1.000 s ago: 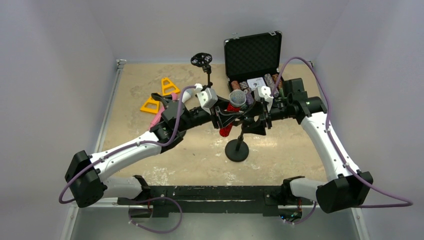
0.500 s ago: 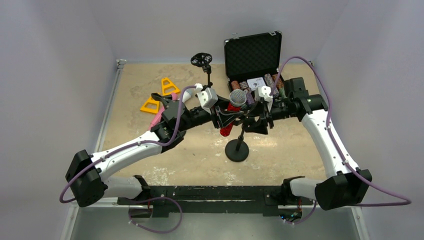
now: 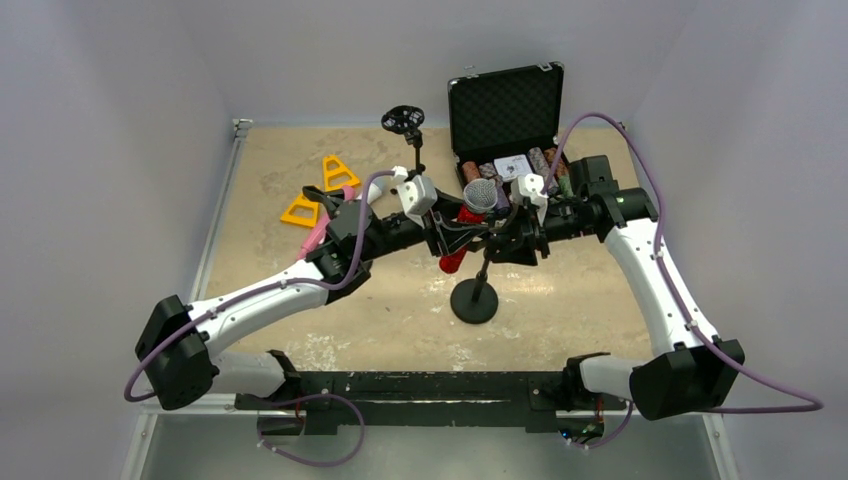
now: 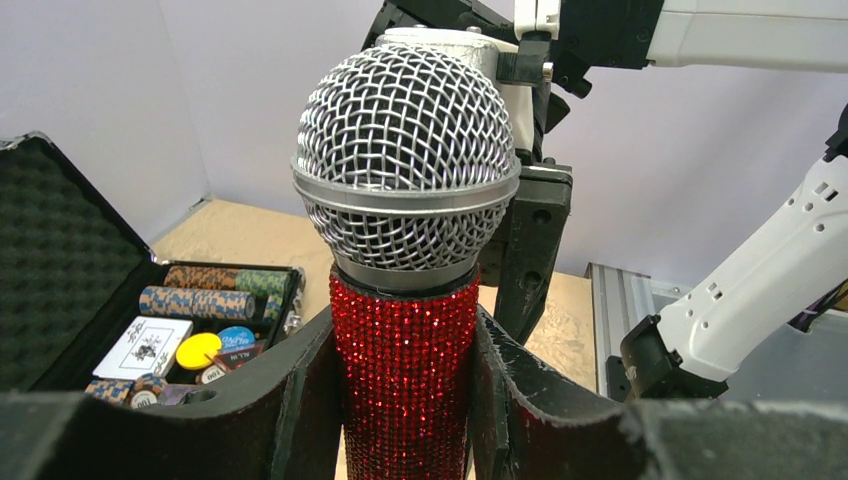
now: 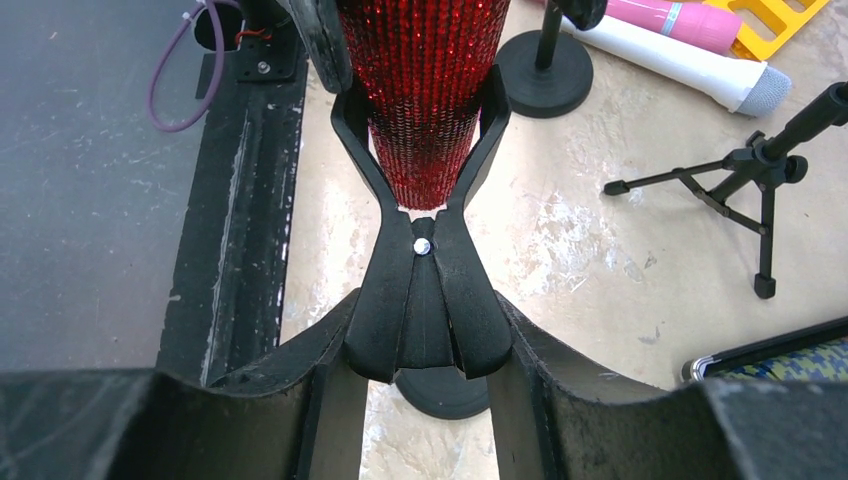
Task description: Attach the microphones to the stand
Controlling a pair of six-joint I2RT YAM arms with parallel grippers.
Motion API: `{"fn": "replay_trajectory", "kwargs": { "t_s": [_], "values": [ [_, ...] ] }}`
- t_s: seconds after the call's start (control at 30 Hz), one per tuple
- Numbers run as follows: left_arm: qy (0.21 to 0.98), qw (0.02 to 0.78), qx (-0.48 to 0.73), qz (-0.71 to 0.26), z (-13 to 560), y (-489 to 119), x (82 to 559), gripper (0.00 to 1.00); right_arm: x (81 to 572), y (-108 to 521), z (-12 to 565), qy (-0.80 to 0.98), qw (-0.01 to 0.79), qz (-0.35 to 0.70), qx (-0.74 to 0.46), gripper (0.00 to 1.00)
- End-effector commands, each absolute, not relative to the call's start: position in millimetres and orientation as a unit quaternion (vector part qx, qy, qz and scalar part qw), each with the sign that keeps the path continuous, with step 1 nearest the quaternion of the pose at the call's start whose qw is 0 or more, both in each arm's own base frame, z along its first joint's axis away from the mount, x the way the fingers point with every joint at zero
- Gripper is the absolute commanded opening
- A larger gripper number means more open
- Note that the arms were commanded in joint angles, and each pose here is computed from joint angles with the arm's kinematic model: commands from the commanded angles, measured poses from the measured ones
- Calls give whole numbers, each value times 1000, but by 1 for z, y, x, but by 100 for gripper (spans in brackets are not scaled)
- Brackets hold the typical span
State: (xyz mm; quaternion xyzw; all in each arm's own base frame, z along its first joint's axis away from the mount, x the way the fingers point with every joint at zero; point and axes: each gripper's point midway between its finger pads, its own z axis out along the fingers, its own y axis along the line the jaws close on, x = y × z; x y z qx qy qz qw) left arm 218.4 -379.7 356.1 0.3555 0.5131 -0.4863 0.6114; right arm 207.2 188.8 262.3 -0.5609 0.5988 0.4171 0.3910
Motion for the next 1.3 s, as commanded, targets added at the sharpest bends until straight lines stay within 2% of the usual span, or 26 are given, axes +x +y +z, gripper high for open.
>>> {"fn": "replay_trajectory", "kwargs": {
  "t_s": [0.0,0.17,0.2,0.3,0.33,0.4,0.57,0.77,0.93,1.03,1.1,1.2,1.27],
  "values": [
    [463,625,350,-522,386,-388,211,0,200,199,280,574,396,451,-557,0],
    [457,630,339,-529,390,-392,213,0,200,200,272,584,384,448,-557,0],
    [457,631,338,-527,391,-391,213,0,199,199,270,587,380,447,-557,5],
    [461,634,341,-519,389,-389,213,0,198,196,268,591,373,442,-562,43],
    [462,635,341,-517,389,-388,213,0,198,195,268,592,372,438,-565,51],
    [464,636,343,-513,388,-386,213,0,199,191,270,593,376,430,-567,60],
    [467,636,343,-510,385,-384,212,0,206,178,282,594,393,413,-567,68],
    [466,635,344,-511,385,-385,212,0,203,174,289,589,394,403,-579,69],
    [467,634,345,-511,385,-385,212,0,203,171,285,592,383,398,-587,65],
    [466,634,345,-512,385,-385,212,0,206,171,283,594,383,393,-588,58],
    [466,633,345,-512,386,-385,212,0,207,170,283,595,384,389,-589,46],
    [463,634,345,-515,388,-386,211,0,206,171,281,597,381,397,-585,1],
    [459,634,342,-520,389,-387,211,0,204,173,281,596,382,406,-577,0]
  ]
}}
